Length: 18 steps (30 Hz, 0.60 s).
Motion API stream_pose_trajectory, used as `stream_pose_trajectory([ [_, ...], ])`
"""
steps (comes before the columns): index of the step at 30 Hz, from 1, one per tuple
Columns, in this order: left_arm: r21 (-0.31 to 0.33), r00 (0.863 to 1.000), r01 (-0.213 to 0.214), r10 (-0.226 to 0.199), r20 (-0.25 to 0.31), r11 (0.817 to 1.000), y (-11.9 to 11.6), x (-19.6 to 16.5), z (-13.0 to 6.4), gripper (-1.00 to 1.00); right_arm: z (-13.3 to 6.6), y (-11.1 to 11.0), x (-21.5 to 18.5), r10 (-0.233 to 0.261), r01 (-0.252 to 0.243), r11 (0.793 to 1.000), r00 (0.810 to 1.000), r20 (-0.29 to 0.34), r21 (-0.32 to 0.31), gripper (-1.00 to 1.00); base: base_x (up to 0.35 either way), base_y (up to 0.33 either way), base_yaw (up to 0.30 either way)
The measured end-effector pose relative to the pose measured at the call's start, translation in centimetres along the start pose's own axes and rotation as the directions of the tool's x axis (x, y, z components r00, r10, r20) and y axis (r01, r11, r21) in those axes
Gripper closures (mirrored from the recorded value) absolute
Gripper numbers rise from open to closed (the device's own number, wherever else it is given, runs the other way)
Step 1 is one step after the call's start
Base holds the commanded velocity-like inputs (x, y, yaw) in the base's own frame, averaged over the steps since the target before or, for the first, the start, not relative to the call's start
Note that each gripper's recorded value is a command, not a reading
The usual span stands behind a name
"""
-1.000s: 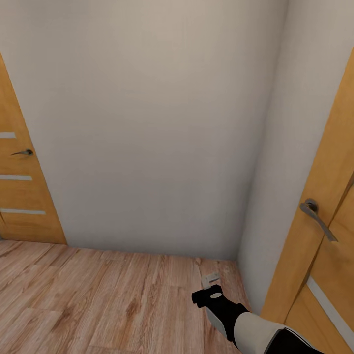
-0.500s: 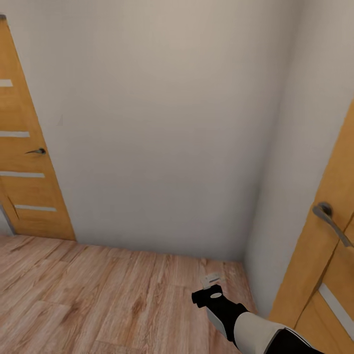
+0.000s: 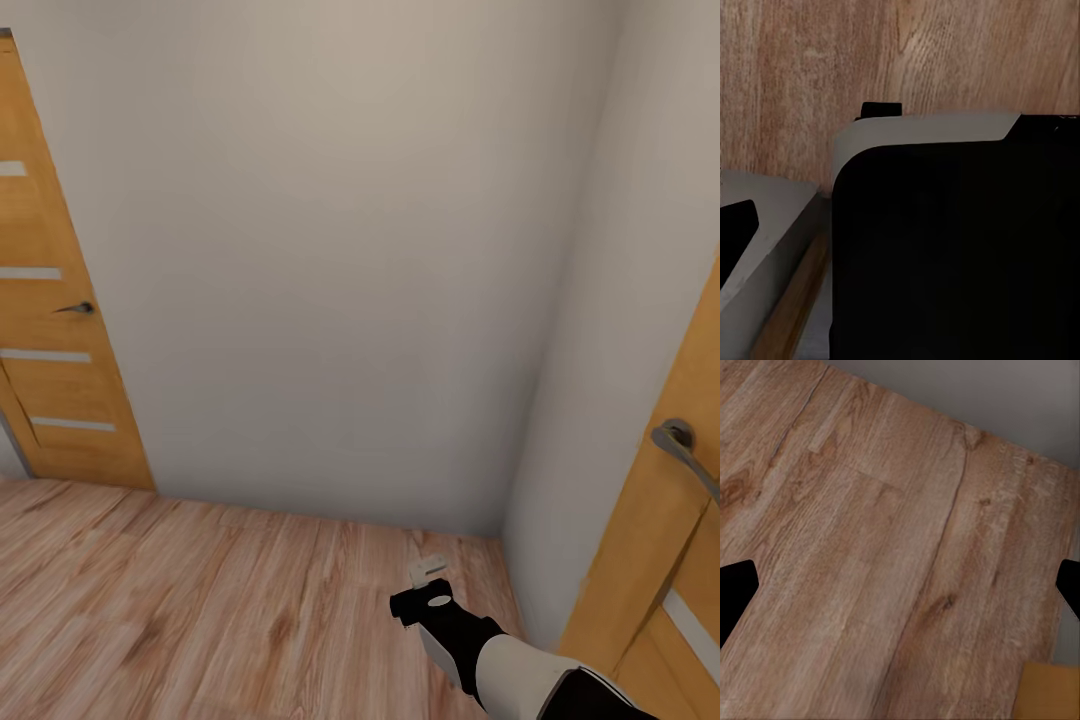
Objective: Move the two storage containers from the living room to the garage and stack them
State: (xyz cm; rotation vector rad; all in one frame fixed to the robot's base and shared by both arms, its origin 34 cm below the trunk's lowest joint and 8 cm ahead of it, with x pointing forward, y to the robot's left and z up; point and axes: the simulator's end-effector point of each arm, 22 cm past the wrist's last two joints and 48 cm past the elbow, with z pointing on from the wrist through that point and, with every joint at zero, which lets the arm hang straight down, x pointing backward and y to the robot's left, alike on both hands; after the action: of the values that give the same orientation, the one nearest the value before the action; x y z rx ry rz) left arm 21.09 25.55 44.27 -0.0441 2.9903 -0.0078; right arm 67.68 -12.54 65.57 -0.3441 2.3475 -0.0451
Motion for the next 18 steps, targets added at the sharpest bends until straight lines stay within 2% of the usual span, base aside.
stream_pose_trajectory([
  [18,0.000,1.000,0.000,0.000,0.000,1.000,0.02,0.01,0.00,-1.00,-0.01,0.00,-0.01,-0.002,0.002,1.000,1.000,0.000,0.000,-1.00,0.313,0.000,0.000],
])
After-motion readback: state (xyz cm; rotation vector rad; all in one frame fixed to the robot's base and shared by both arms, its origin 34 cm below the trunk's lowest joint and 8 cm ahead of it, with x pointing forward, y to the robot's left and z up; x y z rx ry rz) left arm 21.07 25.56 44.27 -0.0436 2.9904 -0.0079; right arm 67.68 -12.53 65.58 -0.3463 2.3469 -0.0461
